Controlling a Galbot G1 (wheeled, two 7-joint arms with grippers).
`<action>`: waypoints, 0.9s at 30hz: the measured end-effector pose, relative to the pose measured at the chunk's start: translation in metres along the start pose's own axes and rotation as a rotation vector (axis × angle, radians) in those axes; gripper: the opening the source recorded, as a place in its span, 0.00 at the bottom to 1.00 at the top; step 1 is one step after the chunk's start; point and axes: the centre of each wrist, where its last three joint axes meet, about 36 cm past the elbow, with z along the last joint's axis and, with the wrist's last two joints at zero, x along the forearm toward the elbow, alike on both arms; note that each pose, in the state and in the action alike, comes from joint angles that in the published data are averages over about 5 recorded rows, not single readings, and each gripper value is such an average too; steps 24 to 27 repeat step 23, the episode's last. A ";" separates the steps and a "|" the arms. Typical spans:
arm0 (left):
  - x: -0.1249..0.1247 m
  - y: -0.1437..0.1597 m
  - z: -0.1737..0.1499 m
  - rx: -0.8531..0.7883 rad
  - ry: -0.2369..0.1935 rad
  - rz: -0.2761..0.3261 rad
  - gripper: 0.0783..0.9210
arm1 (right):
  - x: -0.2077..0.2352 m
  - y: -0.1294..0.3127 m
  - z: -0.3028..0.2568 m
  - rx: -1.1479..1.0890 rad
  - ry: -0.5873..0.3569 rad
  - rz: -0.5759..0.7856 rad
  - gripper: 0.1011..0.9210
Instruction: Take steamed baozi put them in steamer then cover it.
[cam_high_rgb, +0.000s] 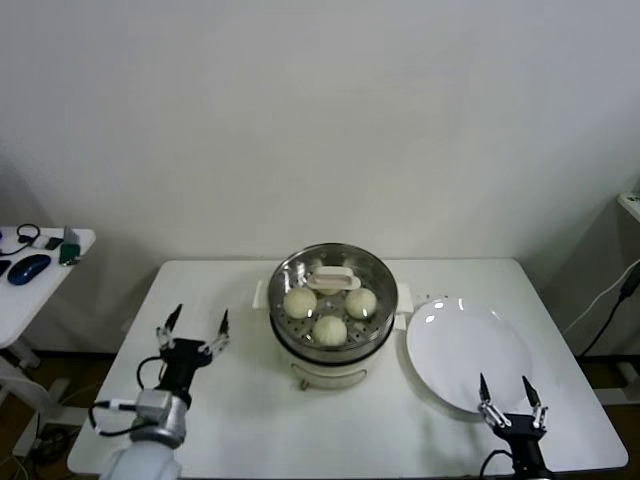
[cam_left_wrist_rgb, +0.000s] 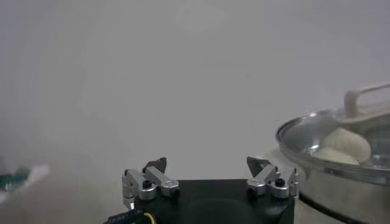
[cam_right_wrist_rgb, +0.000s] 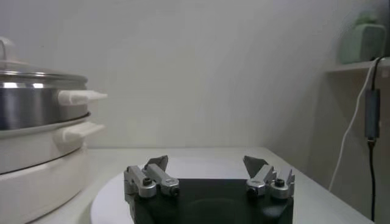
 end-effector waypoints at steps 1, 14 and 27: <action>0.003 0.002 0.009 0.024 -0.007 -0.003 0.88 | 0.000 0.000 0.000 0.000 0.002 -0.003 0.88; 0.034 0.008 0.088 0.179 -0.031 -0.041 0.88 | 0.001 -0.001 0.006 -0.006 0.007 -0.033 0.88; 0.048 0.011 0.104 0.199 -0.035 -0.049 0.88 | 0.000 0.000 0.008 -0.012 0.005 -0.040 0.88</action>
